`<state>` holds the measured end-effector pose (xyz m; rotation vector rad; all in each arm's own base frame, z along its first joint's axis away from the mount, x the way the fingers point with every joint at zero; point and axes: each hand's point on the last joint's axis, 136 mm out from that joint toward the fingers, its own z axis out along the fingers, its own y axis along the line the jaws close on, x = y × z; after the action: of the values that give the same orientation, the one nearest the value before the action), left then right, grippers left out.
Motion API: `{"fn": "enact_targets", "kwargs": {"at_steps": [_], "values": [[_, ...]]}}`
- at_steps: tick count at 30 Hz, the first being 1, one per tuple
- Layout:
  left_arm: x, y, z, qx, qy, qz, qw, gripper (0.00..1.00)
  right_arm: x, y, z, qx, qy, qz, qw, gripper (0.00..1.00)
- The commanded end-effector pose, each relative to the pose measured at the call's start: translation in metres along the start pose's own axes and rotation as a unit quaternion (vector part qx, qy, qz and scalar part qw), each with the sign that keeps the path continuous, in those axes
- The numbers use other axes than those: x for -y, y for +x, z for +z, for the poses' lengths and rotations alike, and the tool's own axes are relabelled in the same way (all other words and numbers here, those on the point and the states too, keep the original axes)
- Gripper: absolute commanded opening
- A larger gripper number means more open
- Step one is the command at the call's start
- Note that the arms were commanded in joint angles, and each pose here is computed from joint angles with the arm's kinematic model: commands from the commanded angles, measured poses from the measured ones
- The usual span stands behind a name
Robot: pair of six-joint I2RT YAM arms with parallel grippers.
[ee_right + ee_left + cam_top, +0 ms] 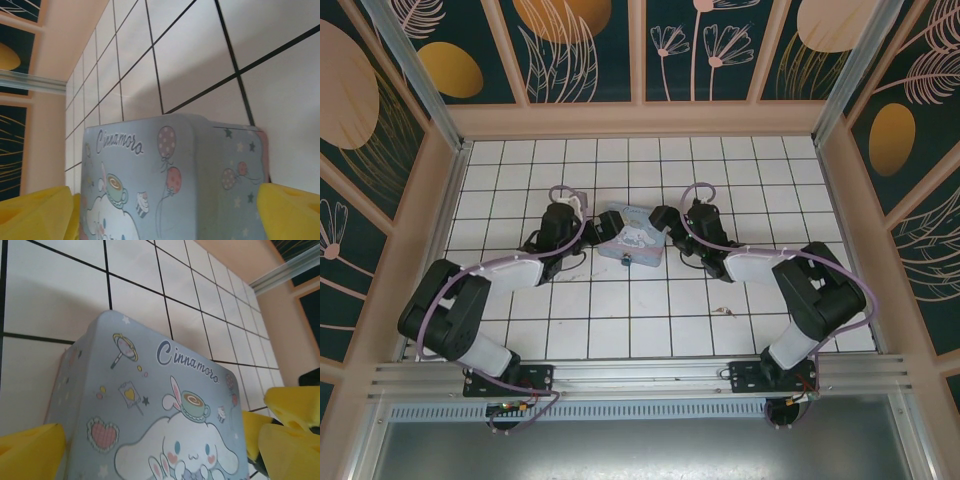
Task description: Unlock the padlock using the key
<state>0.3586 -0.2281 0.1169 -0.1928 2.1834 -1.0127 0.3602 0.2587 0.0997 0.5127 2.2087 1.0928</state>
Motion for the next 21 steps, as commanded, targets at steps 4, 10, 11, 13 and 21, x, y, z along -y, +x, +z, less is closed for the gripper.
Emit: {"fn": "enact_targets", "kwargs": {"at_steps": [4, 10, 11, 13, 21], "values": [[0.02, -0.006, -0.015, 0.031, 0.043, -0.03, 0.998, 0.98, -0.038, -0.012, 0.009, 0.005, -0.057, 0.015, 0.998, 0.95], [0.023, -0.002, -0.017, 0.028, 0.05, -0.032, 0.998, 0.99, -0.048, -0.014, 0.021, -0.002, -0.063, 0.018, 0.998, 0.94], [0.024, -0.001, -0.016, 0.026, 0.052, -0.032, 0.998, 0.99, -0.047, -0.013, 0.022, -0.003, -0.061, 0.018, 0.998, 0.94], [0.024, 0.0, -0.017, 0.025, 0.055, -0.034, 0.998, 0.99, -0.047, -0.013, 0.025, -0.004, -0.059, 0.019, 0.998, 0.94], [0.014, -0.005, -0.017, 0.039, 0.022, -0.033, 0.998, 0.99, -0.028, -0.025, 0.011, 0.025, -0.014, 0.008, 1.0, 0.94]]}}
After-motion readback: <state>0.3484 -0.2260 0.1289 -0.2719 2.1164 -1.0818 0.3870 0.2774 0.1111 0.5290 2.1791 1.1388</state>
